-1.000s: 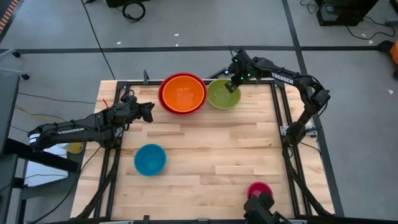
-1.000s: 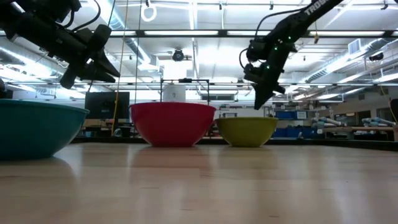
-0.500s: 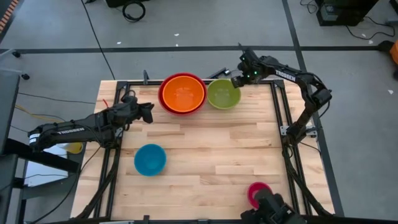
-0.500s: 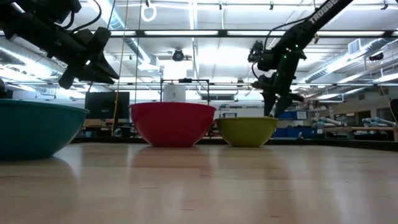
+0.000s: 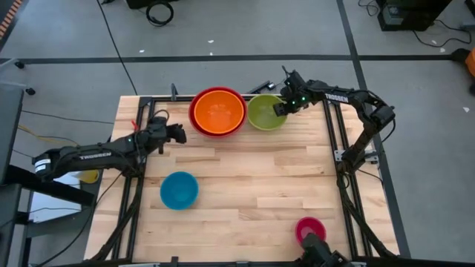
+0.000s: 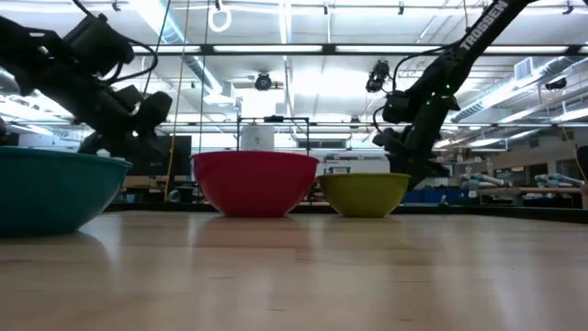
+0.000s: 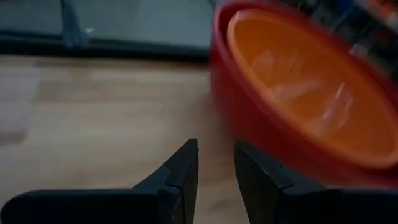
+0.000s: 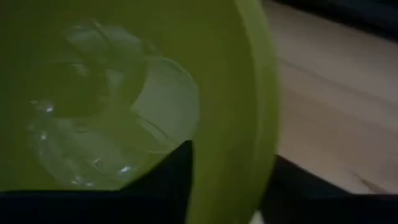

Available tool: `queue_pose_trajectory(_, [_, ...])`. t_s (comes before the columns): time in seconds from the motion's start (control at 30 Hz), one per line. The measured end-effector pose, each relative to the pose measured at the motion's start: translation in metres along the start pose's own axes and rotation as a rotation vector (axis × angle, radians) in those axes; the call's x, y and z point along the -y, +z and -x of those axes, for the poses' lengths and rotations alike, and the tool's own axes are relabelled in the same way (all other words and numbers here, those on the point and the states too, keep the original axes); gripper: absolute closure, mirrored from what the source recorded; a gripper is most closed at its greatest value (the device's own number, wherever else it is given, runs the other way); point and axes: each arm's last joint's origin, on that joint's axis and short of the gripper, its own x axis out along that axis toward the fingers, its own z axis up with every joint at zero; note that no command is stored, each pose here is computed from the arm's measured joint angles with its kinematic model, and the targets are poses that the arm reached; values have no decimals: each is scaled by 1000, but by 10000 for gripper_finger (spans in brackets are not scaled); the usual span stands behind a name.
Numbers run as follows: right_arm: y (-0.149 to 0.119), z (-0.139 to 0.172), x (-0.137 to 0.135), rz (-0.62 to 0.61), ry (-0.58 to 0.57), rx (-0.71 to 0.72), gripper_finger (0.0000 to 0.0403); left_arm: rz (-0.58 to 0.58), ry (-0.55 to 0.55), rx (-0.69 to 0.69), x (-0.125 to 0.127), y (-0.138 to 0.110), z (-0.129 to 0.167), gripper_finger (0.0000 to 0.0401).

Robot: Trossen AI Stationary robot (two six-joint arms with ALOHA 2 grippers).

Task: Nest bowls inside each other
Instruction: Stack the green bowl on the orange bowl

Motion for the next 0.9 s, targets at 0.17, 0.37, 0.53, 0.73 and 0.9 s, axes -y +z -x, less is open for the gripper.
queue_pose_trajectory(0.17, [-1, 7, -2, -16, -18, -18, 383, 2, -2, 68, 5, 6, -14, 298])
queue_pose_trajectory(0.37, [19, 52, -12, -46, -66, 166, 381, -54, 33, -1, 0, -1, -36, 298])
queue_pose_trajectory(0.53, [33, 87, -37, 28, 16, 352, 387, -7, -34, -27, 4, -4, -51, 298])
queue_pose_trajectory(0.73, [37, 85, -73, 109, 147, 437, 384, 30, -120, 29, 16, 0, -65, 298])
queue_pose_trajectory(0.9, [35, 65, -97, 162, 209, 433, 384, -24, -164, -67, 26, -4, -82, 298])
